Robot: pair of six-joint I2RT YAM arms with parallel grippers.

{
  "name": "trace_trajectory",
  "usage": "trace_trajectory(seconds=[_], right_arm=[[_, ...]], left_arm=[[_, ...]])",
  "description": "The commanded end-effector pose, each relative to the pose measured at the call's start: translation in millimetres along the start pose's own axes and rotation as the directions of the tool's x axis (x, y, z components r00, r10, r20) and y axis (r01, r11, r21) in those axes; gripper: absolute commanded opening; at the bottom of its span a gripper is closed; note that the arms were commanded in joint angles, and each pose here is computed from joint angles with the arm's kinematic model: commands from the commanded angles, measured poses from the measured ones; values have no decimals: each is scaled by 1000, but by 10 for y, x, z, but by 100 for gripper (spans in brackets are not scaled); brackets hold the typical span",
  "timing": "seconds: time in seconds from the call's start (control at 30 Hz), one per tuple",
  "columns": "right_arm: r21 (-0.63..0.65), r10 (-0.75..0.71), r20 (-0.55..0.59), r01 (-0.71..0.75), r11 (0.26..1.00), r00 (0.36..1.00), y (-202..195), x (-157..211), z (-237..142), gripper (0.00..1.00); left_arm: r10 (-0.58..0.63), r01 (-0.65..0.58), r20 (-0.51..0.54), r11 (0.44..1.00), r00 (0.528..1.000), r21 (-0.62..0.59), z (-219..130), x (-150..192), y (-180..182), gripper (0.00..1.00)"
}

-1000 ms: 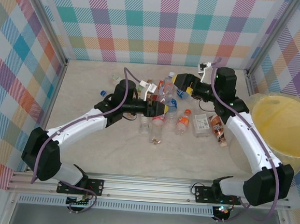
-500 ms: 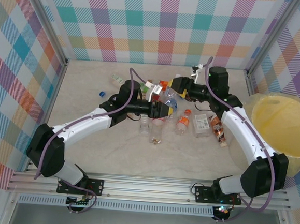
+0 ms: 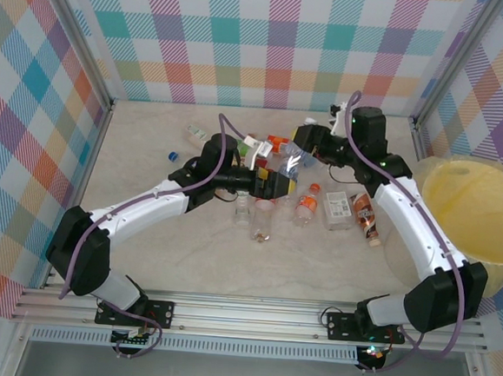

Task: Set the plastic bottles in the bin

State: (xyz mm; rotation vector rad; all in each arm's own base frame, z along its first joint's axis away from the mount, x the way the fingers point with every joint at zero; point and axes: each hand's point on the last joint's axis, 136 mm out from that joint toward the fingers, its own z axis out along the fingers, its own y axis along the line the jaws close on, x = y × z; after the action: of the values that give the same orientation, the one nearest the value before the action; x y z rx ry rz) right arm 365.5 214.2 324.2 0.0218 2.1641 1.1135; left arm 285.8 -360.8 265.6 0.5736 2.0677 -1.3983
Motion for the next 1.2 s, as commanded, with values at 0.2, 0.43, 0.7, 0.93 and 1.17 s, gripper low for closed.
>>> trace_trajectory(seconds=[0.2,0.43,0.7,0.93,1.17], right_arm=[[370,-293,295,174,913,909,-95,-749,-1039,39],[656,-519,370,179,734,771,-58,-1158,-2031,39],[948,-723,281,-64,313,631,-180,-1326,-3276,36],[973,-714,232,-169,160,660,-367,-1094,-3782,37],[976,-618,176,-217,9,766,-854,-800,-3918,38]], left_arm=[[72,-23,196,971,978,-239,-389,-215,180,100],[71,55,289,912,955,-407,-593,-265,500,100],[33,120,312,881,950,-459,-617,-239,672,100],[-8,156,305,872,952,-464,-579,-203,730,100],[-37,201,325,851,945,-485,-603,-213,801,100]])
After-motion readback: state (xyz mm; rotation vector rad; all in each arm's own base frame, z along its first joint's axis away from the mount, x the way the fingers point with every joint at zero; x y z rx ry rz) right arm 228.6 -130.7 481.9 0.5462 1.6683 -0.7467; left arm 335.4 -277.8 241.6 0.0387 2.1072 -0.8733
